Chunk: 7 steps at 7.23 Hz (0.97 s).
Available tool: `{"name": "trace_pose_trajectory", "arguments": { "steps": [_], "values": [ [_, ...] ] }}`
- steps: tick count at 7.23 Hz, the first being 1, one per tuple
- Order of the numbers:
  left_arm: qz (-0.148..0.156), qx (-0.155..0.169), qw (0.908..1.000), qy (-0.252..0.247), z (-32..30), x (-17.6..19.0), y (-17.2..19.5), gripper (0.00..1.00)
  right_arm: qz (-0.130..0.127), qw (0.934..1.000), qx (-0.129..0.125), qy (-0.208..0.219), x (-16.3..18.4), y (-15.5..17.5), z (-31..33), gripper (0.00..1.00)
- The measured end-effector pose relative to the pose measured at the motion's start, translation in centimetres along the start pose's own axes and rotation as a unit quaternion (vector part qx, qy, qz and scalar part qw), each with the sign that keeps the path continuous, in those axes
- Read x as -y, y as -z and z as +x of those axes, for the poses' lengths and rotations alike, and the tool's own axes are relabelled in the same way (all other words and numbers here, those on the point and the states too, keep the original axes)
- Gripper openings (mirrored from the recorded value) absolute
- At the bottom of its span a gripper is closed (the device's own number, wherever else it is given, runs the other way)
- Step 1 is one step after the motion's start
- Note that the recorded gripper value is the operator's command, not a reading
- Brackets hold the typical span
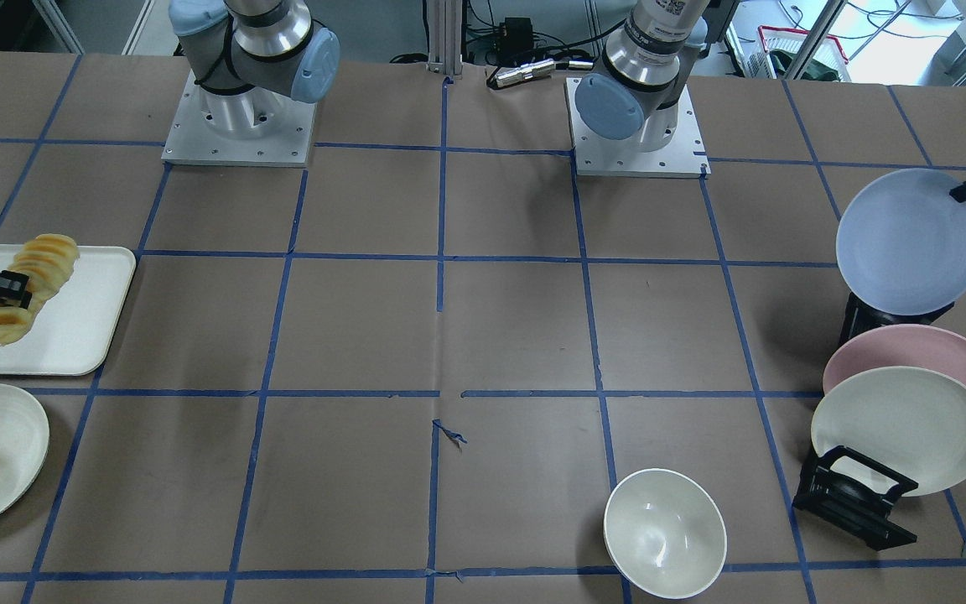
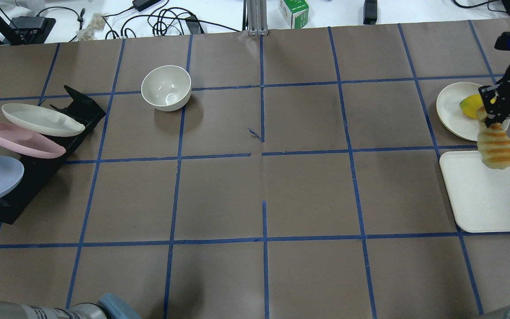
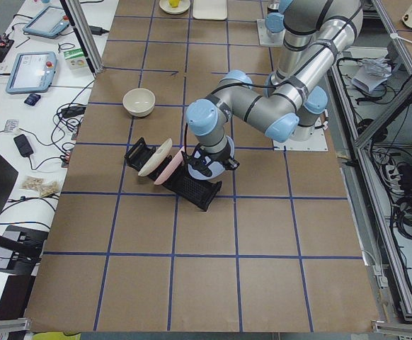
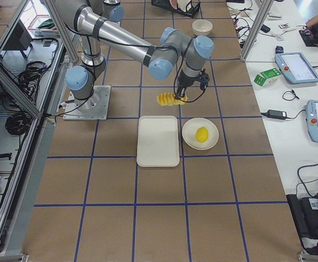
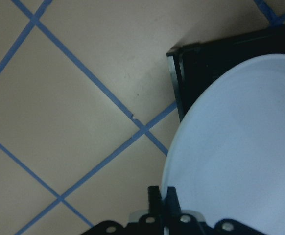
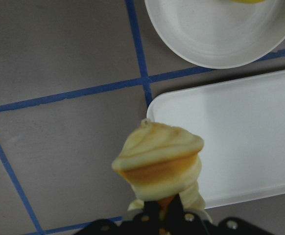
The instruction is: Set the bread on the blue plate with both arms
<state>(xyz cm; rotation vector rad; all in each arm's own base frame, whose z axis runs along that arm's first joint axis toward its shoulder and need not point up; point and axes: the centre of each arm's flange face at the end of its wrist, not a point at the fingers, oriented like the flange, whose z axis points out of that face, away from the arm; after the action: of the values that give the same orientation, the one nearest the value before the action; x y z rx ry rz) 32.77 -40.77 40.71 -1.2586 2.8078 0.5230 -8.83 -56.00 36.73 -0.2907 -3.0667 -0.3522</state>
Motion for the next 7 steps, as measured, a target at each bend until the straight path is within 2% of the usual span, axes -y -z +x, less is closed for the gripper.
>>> {"name": "trace_pose_trajectory", "arguments": {
  "steps": [1,2,4,5,7],
  "values": [
    [-0.007,-0.008,0.9999,-0.008,1.3,-2.5,1.1,0.0,0.002,1.0,-0.004,-0.007,-0.8,0.7,-2.9,0.0],
    [0.003,-0.017,0.9992,-0.037,4.5,-5.0,2.4,0.0,0.007,0.9999,0.0,-0.015,-1.5,1.4,-5.4,0.0],
    [0.016,-0.019,0.991,-0.131,13.1,-10.5,2.9,0.0,0.014,0.9992,0.019,-0.032,-2.6,2.3,-8.9,0.0],
    [0.013,-0.029,0.9826,-0.183,17.9,-12.9,1.5,0.0,0.016,0.9991,0.021,-0.033,-2.9,2.4,-10.2,0.0],
    [0.04,-0.05,0.9579,-0.28,27.5,-17.9,-2.0,0.0,0.021,0.9993,0.019,-0.024,-3.7,2.7,-13.0,0.0]
  ]
}}
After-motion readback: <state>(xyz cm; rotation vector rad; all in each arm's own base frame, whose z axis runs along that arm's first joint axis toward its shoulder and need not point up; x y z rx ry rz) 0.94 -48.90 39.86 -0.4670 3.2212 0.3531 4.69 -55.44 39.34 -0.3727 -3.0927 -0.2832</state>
